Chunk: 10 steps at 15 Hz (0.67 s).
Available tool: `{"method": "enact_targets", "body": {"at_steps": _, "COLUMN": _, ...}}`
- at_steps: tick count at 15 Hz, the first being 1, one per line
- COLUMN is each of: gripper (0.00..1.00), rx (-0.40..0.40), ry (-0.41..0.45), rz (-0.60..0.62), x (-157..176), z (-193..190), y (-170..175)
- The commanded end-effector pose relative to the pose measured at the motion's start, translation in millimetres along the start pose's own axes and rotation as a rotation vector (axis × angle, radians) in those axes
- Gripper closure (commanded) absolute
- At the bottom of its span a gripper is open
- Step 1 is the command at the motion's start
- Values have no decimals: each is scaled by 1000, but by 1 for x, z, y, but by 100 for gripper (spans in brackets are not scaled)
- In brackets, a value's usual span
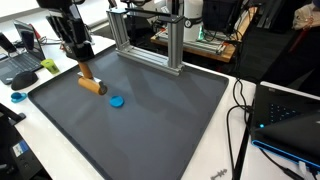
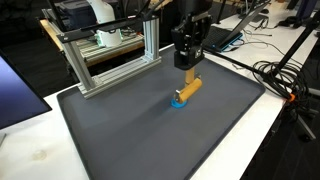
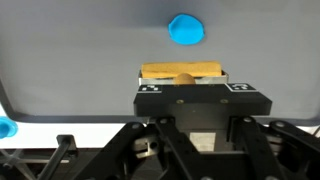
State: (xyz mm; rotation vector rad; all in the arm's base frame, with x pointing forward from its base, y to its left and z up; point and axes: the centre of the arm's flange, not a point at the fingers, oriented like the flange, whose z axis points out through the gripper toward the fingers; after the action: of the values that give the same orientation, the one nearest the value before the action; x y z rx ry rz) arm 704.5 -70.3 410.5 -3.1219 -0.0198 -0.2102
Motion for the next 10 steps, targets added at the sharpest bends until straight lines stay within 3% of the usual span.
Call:
{"method": "enact_targets", "body": {"at_steps": 1, "gripper": 78, "rx": -74, "ry": 37, "rz": 184, "x": -20, "z": -3, "y": -15}}
{"method": "enact_targets", "body": {"at_steps": 4, "gripper": 78, "rx": -206, "ry": 9, "rz": 274, "x": -30, "z": -2, "y": -35}}
{"method": "enact_targets", "body": {"at_steps": 5, "gripper": 78, "rx": -203, "ry": 3, "rz": 257, "x": -35, "z": -6, "y": -44}}
{"method": "enact_targets", "body": {"at_steps": 6, "gripper": 53, "rx": -163, "ry": 13, "rz": 235, "x": -12, "z": 12, "y": -25}}
{"method": "enact_targets", "body": {"at_steps": 10, "gripper": 53, "rx": -178, "ry": 7, "rz": 244, "x": -20, "z": 6, "y": -44}}
